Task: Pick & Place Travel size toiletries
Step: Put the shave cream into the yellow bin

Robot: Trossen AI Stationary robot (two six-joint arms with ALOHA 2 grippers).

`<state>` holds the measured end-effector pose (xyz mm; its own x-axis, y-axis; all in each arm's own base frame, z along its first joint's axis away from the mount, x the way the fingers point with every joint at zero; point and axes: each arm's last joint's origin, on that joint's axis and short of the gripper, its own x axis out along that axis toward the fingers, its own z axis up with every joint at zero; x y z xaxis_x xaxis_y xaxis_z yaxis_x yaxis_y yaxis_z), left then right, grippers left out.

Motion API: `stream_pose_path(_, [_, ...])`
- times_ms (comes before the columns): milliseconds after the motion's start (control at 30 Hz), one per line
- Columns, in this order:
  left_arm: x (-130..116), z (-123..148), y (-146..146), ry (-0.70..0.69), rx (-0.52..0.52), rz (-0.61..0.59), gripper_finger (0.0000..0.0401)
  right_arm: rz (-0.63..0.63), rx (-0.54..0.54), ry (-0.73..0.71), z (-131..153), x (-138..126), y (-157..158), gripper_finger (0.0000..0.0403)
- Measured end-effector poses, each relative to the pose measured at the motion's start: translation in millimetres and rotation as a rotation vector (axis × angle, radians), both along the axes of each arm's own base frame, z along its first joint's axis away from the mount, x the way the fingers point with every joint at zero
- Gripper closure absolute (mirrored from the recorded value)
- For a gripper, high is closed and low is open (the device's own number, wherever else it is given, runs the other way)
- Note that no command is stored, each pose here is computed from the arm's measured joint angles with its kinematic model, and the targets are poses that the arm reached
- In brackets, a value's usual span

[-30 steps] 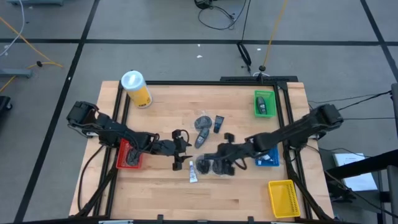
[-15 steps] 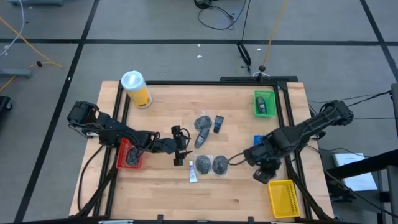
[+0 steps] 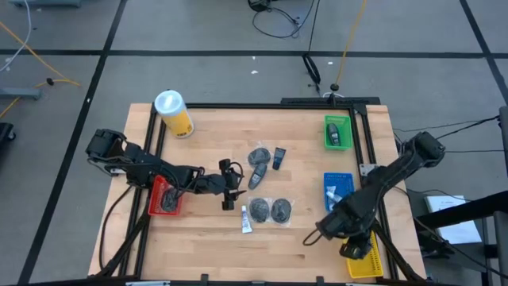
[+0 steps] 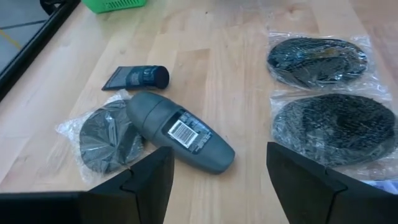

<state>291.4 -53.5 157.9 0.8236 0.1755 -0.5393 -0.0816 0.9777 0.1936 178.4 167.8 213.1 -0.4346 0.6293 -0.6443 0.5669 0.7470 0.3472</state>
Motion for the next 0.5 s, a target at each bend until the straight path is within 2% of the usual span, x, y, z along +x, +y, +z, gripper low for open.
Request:
stream_pose_path(333, [-0.5,-0.2,-3.9,-0.002,-0.064,-0.016,0.0153,0.018,0.062,-0.090,-50.5,-5.5,-0.7,0.0321])
stream_pose_path(500, [-1.8,-0.3,-10.3,-0.002,-0.072,-0.033,0.0153,0.006,0.042,-0.107,-65.5,-10.9,-5.8,0.0288])
